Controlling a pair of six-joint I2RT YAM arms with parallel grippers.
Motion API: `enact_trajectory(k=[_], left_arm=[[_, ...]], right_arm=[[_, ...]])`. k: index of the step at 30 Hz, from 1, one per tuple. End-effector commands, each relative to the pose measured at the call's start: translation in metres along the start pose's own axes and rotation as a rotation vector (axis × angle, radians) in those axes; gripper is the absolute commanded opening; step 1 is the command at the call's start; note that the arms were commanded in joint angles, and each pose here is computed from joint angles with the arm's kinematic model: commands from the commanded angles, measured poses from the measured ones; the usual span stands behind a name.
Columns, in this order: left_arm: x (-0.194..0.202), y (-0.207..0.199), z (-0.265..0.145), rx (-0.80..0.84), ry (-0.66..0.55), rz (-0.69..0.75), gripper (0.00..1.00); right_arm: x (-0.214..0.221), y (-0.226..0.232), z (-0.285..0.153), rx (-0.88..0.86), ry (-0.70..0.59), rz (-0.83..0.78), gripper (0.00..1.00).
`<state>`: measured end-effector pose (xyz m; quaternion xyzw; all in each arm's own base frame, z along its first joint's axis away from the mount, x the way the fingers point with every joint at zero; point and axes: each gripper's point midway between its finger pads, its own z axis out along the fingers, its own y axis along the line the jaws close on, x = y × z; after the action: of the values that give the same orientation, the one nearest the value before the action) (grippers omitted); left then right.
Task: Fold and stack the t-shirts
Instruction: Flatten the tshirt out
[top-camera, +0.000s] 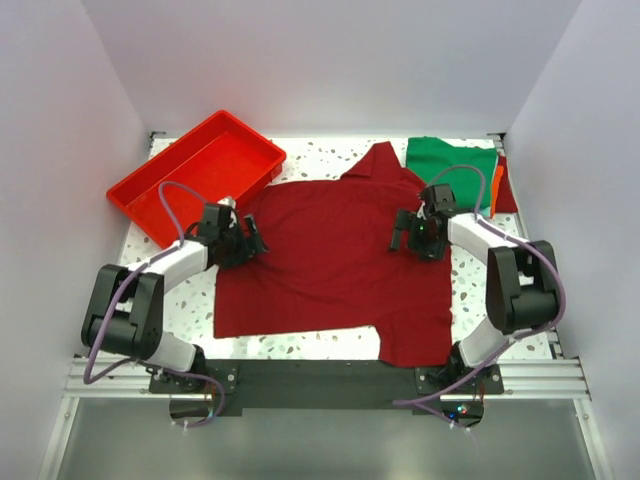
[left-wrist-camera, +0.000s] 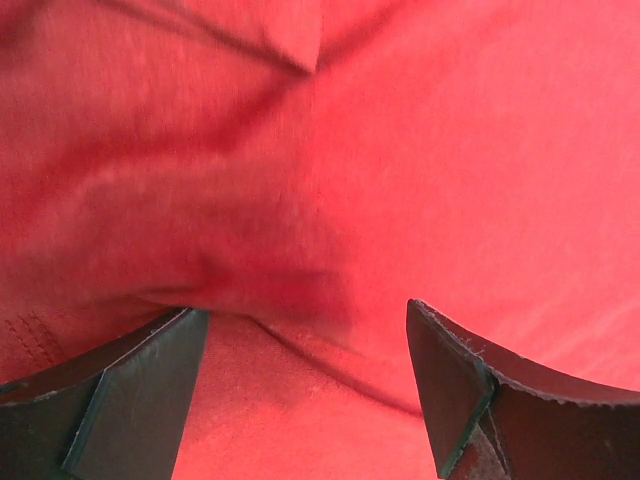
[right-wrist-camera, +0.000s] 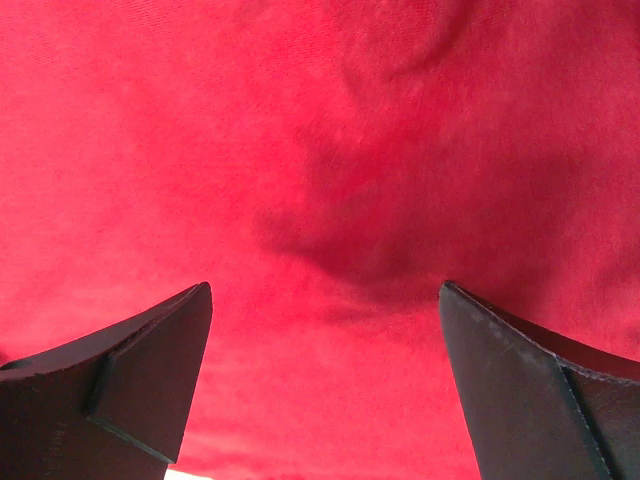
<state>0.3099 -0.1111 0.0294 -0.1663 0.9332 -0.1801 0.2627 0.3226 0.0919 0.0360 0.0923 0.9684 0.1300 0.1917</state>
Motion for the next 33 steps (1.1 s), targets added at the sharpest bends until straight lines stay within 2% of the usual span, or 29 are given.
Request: enact_trajectory(k=[1,10,20,28,33], left_arm=[[-0.005,0.014,0.012,-0.055,0.019,0.020,0.86],[-0.036,0.024,0.026,-0.102,0.011,0.020,0.86],[-0.079,0.014,0.037,-0.118,-0.040,0.152,0.86],[-0.106,-0.012,0.009,-0.054,-0.123,0.179,0.86],[-0.111,-0.035,-0.027,-0.028,-0.229,0.284,0.86]], right_arm=[[-0.019,0.003,0.010,0.003,-0.034,-0.019,0.98],[-0.035,-0.001,0.030,0.045,-0.018,-0.016,0.98],[-0.080,0.016,0.033,0.031,-0.063,-0.021,0.98],[-0.103,0.042,-0.010,-0.060,-0.151,-0.026,0.98],[-0.105,0.046,-0.044,-0.065,-0.203,-0.027,0.98]])
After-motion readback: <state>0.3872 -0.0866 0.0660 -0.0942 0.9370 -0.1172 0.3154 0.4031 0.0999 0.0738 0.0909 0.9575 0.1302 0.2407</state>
